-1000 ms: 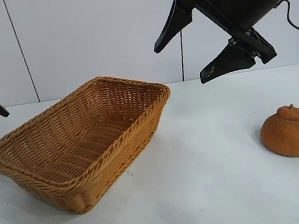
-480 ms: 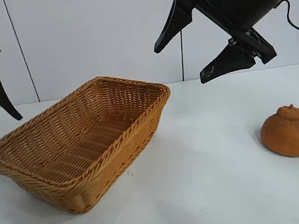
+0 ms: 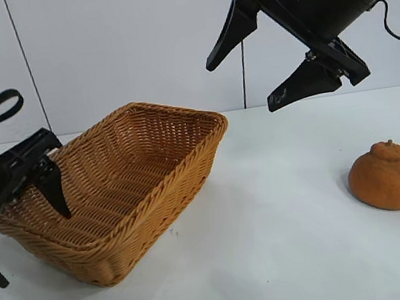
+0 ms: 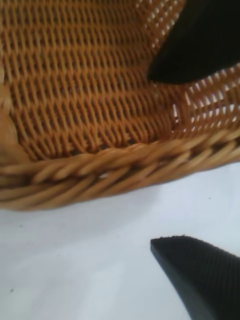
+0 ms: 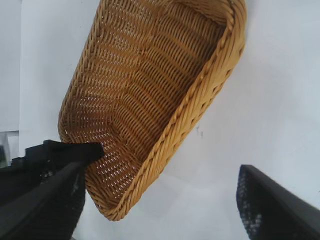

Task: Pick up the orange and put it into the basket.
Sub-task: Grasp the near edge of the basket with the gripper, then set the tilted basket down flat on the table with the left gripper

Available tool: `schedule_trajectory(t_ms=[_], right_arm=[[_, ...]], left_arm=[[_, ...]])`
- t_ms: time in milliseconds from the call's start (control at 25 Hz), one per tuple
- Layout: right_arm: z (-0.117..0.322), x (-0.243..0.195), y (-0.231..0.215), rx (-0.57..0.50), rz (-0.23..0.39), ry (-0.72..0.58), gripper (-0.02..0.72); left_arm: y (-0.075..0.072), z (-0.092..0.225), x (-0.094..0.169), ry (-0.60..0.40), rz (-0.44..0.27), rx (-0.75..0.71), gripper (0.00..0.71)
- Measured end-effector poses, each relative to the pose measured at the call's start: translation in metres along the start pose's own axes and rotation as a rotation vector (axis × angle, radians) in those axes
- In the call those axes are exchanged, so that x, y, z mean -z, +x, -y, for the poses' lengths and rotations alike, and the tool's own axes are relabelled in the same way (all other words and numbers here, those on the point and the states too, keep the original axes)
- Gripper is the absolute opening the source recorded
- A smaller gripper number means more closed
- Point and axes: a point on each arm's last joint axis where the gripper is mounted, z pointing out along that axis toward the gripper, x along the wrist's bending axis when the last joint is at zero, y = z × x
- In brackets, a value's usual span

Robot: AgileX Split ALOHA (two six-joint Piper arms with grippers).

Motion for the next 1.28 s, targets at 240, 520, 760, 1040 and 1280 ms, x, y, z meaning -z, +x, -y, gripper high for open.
schedule_trajectory(t_ms=[240, 520, 760, 1040, 1280], right_arm=[[0.0, 0.0, 0.0, 0.0, -0.001, 0.003, 0.568], [0.0, 0.0, 0.0, 0.0, -0.001, 0.003, 0.568], [0.0, 0.0, 0.0, 0.0, -0.001, 0.004, 0.568], [0.002, 0.0, 0.0, 0.0, -0.005, 0.017, 0.568], [0.002, 0.0, 0.001, 0.0, -0.006, 0.019, 0.568]], left_arm=[[0.007, -0.008, 0.0, 0.01, -0.039, 0.036, 0.334], [0.004, -0.008, 0.007, 0.031, -0.052, 0.045, 0.086], [-0.031, -0.022, 0.027, 0.029, -0.001, -0.064, 0.086], [-0.068, -0.059, 0.026, 0.109, -0.026, -0.284, 0.086], [-0.086, -0.065, 0.023, 0.202, -0.044, -0.537, 0.086]])
